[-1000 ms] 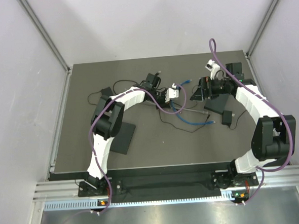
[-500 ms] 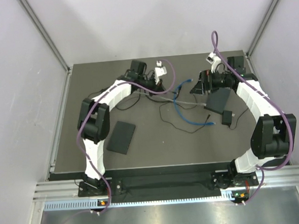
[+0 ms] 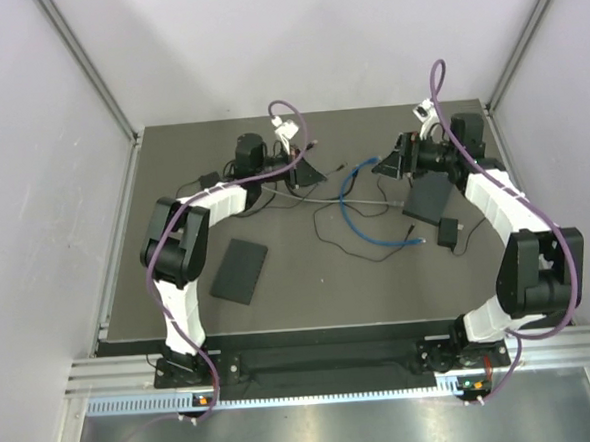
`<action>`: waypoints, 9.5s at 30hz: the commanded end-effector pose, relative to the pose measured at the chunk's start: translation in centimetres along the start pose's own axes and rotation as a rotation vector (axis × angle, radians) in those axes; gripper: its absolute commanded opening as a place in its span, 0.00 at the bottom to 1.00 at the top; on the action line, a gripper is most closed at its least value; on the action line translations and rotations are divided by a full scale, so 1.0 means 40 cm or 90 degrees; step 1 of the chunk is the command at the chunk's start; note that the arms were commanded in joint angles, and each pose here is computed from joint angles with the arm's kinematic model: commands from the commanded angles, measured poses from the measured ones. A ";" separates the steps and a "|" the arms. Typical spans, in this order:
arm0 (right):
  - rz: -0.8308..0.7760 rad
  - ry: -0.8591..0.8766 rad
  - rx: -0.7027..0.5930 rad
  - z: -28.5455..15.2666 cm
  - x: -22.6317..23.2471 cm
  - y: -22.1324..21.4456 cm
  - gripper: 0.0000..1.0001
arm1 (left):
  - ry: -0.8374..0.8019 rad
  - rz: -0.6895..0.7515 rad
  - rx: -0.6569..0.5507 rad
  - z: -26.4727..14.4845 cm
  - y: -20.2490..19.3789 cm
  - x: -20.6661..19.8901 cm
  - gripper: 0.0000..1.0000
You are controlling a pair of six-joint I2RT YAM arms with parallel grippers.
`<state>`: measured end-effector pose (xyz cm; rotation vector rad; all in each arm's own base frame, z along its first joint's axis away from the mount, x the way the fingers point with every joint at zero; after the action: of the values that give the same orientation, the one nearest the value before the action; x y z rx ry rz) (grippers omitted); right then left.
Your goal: Insert the plug into the switch port
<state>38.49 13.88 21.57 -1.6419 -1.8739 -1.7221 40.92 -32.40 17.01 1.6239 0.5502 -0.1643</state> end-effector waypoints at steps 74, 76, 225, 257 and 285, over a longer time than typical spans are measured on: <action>-0.076 0.338 -0.038 0.204 0.498 0.076 0.00 | 0.011 -0.041 -0.150 -0.136 0.216 -0.206 0.30; -0.081 0.332 -0.035 0.210 0.497 0.072 0.00 | 0.003 -0.034 -0.148 -0.137 0.218 -0.212 0.35; -0.464 0.000 0.370 0.543 0.239 -0.695 0.00 | 0.483 -0.477 0.007 -0.645 -0.324 0.037 0.68; -0.500 -0.120 0.513 0.538 0.147 -0.738 0.00 | 0.501 -0.455 0.014 -0.654 -0.349 0.023 0.61; -0.520 -0.119 0.494 0.606 0.191 -0.713 0.00 | 0.429 -0.444 0.102 -0.573 -0.386 0.026 0.47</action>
<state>28.56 43.46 3.18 -0.8076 -2.9919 -0.8236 29.89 -9.40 6.41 1.5106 1.6806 -0.1917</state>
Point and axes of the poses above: each gripper's point midway between its finger pads, its own z axis out along the fingers, its own x axis along the line the jaws close on, y = z × x, the point moved 1 cm from there along -z, back along the fingers, and after that the axes turned 11 degrees about z, right-handed, at the moved point
